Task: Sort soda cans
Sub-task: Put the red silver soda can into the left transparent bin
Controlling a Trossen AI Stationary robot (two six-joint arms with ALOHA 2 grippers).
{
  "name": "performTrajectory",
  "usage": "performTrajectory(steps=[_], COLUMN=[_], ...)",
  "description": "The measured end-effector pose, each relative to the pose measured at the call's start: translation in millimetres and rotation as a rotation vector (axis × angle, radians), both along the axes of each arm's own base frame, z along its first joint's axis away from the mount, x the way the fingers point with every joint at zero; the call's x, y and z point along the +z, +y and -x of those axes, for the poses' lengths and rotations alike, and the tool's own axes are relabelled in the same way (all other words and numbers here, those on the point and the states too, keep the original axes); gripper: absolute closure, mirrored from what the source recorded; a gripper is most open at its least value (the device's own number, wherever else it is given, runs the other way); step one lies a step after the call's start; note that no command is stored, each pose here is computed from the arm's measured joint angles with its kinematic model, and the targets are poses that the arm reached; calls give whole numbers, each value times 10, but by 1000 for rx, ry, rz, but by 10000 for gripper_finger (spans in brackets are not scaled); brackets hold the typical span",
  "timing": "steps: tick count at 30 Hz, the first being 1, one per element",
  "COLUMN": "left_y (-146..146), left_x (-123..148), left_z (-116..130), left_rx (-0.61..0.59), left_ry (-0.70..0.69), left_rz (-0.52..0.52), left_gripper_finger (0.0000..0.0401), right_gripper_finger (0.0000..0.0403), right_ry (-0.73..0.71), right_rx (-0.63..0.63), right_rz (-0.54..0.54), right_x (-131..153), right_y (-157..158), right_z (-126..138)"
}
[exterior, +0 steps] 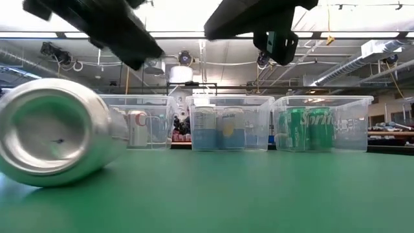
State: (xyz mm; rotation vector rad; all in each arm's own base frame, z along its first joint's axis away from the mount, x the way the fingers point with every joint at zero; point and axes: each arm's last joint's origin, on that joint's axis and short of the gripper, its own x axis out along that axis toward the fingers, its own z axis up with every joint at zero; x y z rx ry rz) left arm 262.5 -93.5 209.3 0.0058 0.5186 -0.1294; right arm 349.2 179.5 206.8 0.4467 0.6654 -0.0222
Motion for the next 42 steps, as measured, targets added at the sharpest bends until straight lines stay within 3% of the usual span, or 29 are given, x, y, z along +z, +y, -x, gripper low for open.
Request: performTrajectory(steps=[4,9,13,19,23,27,31,34,38,42], left_y=[-269,-663,-807,-912,-898,-873,-830,-755,-662,-599], left_x=[57,-49,-159,-570,-810,-893,-928,-988,-1094,-1154], left_z=[233,403,360,222,159,113,123,201,321,414], left_rx=[-190,-326,-285,-241,-120,27,122,178,222,225], left_ry=[93,147,108,187,214,163,127,127,126,72], left_rz=[120,138,122,111,58,15,-39,-46,23,114], left_gripper_finger=[401,401,401,401,401,401,401,401,401,401], right_gripper_finger=[401,401,401,401,387,333,250,181,105,80], right_ry=[-38,-121,-126,-22,1,-5,3,79,170,256], right_rx=[5,18,15,-92,-179,-265,-333,-416,-513,-580], right_rz=[-7,-13,-11,-133,-176,-186,-134,-156,-171,-157], right_x=[31,100,105,-55,-138,-147,-116,-142,-183,-242], right_y=[-1,-13,-35,-33,-76,-196,-278,-346,-413,-467], right_z=[-27,-85,-99,-99,-136,-184,-205,-185,-135,-62])
